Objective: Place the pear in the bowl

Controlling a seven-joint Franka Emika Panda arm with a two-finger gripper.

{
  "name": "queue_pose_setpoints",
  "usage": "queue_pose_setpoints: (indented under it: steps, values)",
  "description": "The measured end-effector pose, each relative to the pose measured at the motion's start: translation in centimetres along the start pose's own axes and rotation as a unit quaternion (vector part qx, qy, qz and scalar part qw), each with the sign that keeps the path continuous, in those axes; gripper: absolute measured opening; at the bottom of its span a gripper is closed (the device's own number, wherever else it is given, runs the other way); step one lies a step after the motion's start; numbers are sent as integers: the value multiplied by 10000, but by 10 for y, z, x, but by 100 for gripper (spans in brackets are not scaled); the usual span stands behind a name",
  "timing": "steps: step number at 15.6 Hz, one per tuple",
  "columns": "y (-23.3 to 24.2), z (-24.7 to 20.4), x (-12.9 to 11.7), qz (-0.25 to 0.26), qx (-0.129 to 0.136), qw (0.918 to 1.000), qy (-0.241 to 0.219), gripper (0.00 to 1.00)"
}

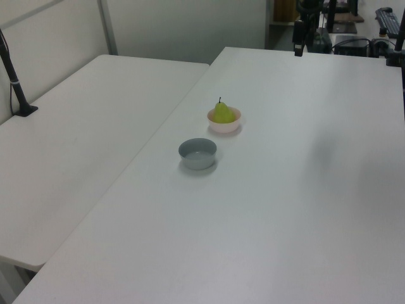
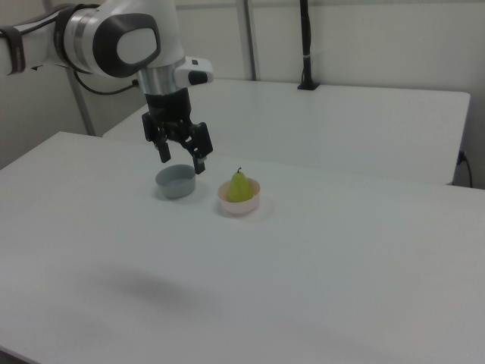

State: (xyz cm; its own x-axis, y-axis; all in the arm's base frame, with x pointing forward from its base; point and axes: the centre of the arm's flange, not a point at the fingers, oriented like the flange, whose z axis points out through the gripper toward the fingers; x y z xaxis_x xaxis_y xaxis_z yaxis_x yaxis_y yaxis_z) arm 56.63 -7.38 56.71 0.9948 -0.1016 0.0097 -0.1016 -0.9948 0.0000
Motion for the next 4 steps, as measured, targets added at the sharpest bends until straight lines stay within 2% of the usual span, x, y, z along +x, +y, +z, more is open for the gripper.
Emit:
queue_pose_setpoints:
  steps: [4]
  values:
    - [0, 1, -1, 10, -3, 10000, -47, 100]
